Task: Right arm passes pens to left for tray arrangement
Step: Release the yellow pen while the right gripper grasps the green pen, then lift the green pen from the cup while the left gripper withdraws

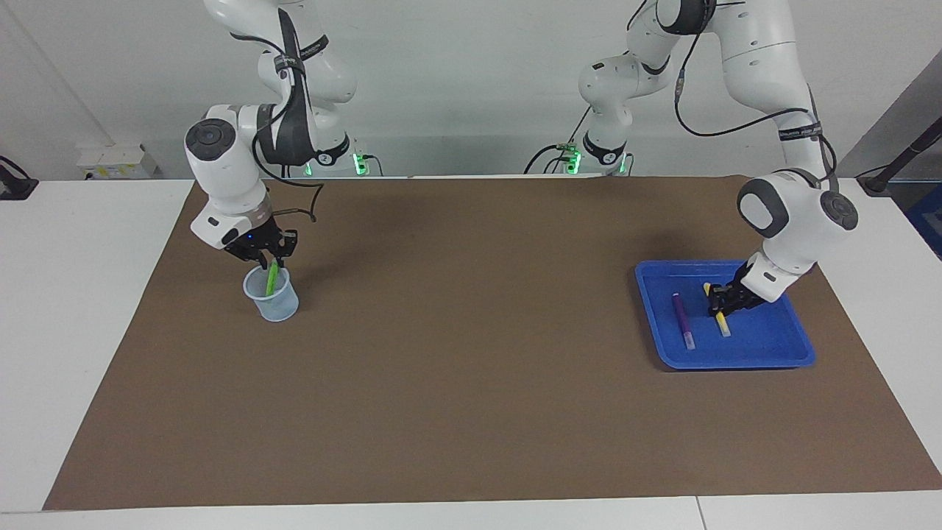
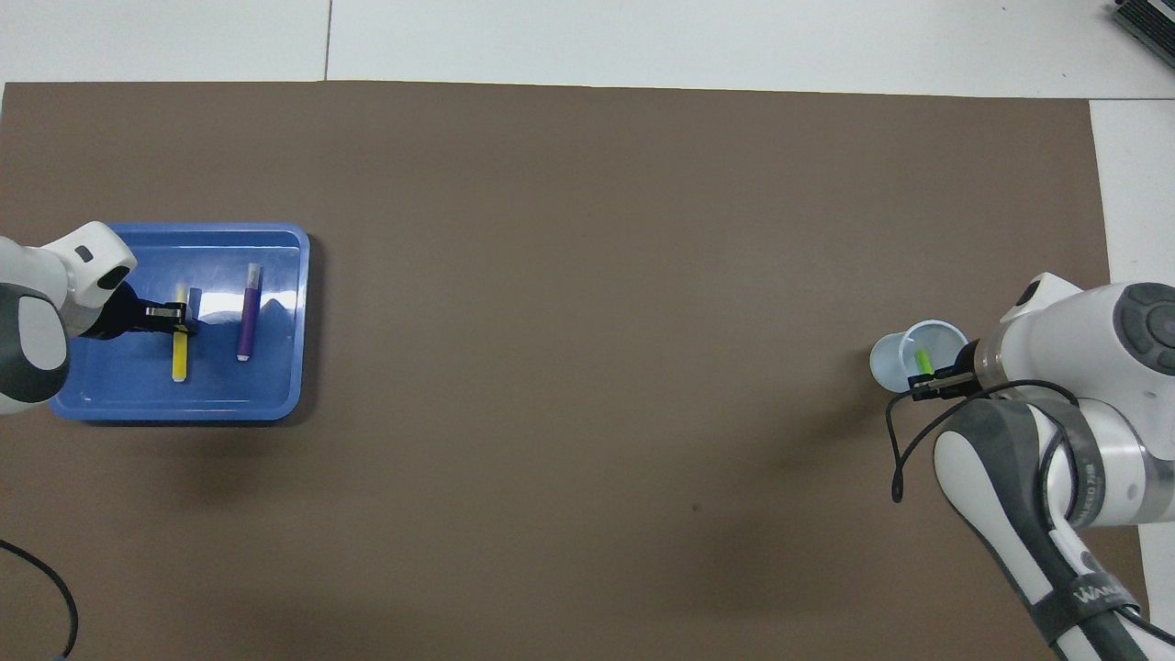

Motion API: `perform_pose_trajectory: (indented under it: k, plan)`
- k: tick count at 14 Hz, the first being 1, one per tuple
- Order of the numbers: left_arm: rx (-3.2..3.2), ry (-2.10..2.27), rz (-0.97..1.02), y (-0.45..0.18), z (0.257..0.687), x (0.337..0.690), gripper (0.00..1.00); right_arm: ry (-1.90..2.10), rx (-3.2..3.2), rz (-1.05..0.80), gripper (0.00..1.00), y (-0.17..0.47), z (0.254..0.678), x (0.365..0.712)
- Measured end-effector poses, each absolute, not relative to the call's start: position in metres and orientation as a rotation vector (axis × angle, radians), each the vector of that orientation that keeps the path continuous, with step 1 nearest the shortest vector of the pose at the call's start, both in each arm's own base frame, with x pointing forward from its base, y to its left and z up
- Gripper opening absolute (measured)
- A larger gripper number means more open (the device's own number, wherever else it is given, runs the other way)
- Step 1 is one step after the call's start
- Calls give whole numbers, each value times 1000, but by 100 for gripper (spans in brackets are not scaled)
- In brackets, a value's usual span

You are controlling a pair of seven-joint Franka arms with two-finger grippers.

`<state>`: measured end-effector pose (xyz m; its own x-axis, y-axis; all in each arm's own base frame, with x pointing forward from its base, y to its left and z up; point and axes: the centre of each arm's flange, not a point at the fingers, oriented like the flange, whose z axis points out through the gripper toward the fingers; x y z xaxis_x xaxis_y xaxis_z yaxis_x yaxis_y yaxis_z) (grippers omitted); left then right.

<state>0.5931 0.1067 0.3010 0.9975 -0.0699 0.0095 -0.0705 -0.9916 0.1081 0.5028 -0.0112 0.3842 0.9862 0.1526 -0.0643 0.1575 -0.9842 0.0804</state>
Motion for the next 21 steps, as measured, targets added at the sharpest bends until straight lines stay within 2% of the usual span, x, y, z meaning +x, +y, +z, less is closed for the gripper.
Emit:
perform_pose_trajectory:
  k: [1,3,6,7,8,11,12,13,14,15,21]
  plan:
    - [3031,-106,9,107,300,593,57,238,3046,-88,24,-11,384,503]
    - [3031,-105,7,107,299,593,79,241,3044,-87,19,-14,385,503]
    - [3030,-107,6,107,302,595,83,355,3035,-93,19,-26,385,502]
    - [3027,-108,-4,107,306,597,89,400,3031,-93,19,-30,386,502]
    - [3021,-108,-17,107,311,599,91,425,3028,-92,19,-33,386,502]
    - [2979,-78,-26,106,330,608,90,456,3024,-92,19,-36,387,503]
    - [2969,-65,-31,105,334,610,94,463,3023,-98,19,-36,389,504]
    - [2963,-48,-39,103,338,612,94,466,3023,-109,19,-36,394,505]
    - [2956,-21,-49,101,344,614,99,470,3022,-120,19,-35,401,507]
    - [2948,12,-58,99,350,616,100,474,3021,-133,19,-34,409,510]
    - [2841,263,-96,67,397,634,100,526,3006,-164,19,-19,466,522]
